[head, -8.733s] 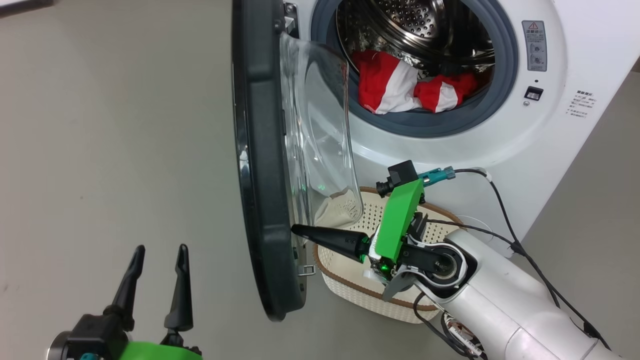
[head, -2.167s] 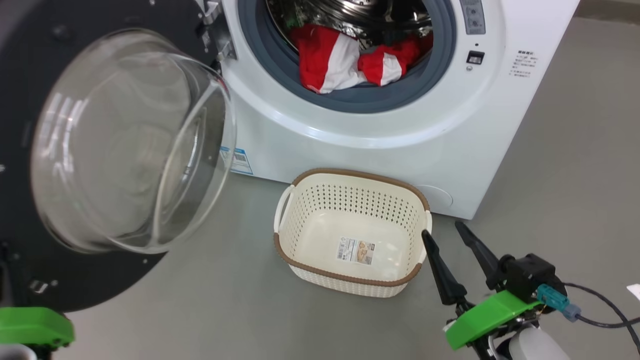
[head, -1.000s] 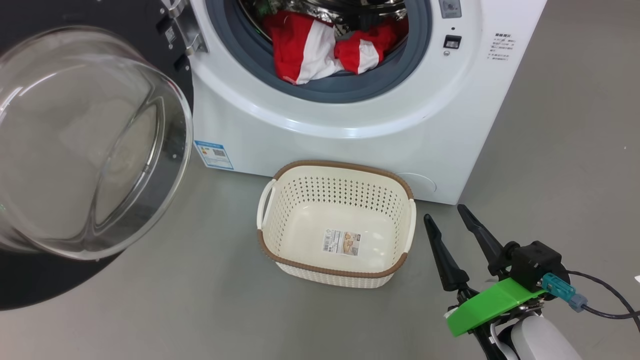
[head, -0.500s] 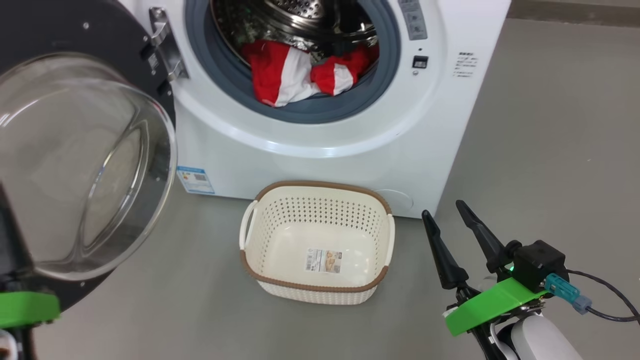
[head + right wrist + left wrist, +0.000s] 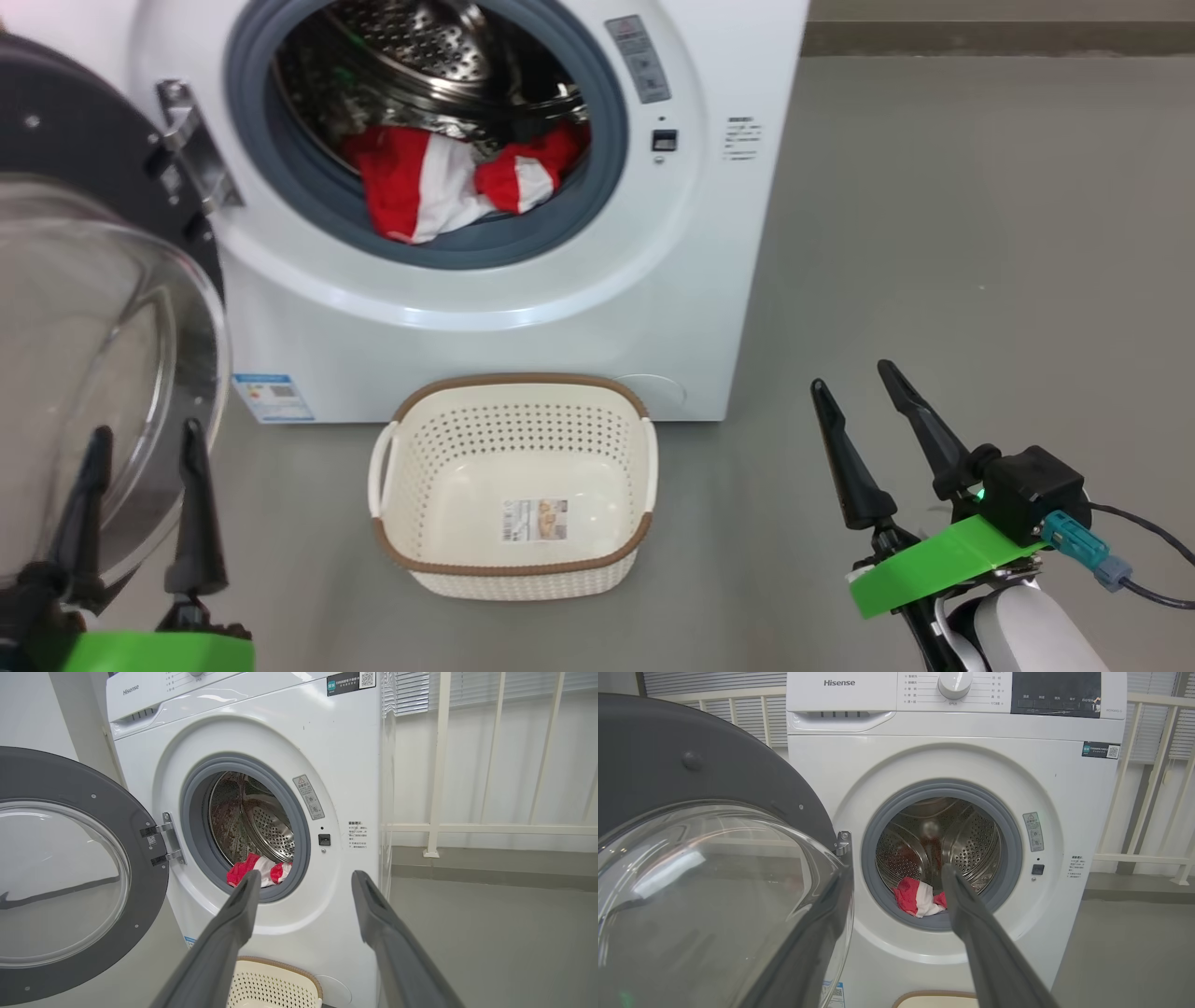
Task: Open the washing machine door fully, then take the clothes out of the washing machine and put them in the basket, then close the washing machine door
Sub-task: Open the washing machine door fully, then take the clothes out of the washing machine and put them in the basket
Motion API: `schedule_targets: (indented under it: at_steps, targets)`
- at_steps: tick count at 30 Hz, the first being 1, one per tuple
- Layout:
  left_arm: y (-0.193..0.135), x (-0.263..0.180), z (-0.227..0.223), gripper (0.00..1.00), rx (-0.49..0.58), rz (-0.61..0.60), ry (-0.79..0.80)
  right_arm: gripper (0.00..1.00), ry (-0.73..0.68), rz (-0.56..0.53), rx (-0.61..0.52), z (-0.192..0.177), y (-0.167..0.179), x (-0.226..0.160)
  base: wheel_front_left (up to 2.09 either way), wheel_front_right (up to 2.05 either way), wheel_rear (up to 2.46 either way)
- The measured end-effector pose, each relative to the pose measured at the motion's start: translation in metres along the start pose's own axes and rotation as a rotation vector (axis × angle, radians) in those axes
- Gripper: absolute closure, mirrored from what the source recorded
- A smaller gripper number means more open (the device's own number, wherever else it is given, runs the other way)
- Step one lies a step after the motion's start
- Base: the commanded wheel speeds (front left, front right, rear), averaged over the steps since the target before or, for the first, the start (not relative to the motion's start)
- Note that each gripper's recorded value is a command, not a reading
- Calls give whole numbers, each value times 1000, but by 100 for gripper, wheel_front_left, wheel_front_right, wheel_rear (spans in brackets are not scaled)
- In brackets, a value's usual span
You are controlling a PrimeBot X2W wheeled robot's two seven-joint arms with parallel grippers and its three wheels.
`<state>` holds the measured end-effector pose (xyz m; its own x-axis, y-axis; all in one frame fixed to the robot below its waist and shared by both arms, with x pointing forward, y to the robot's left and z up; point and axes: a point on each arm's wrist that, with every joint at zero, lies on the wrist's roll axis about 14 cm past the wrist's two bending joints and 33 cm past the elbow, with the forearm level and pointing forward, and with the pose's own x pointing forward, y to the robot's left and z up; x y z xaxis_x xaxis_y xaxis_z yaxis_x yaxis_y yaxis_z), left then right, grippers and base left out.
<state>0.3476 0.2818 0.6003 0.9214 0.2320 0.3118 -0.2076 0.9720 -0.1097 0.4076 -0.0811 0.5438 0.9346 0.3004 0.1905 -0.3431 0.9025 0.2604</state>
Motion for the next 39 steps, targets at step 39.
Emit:
schedule_targets:
  at_steps: [39]
  targets:
    - [-58,-35,-73,0,2,-189,195,0,-47,-239,-71,24,-67,-64,0,0,0]
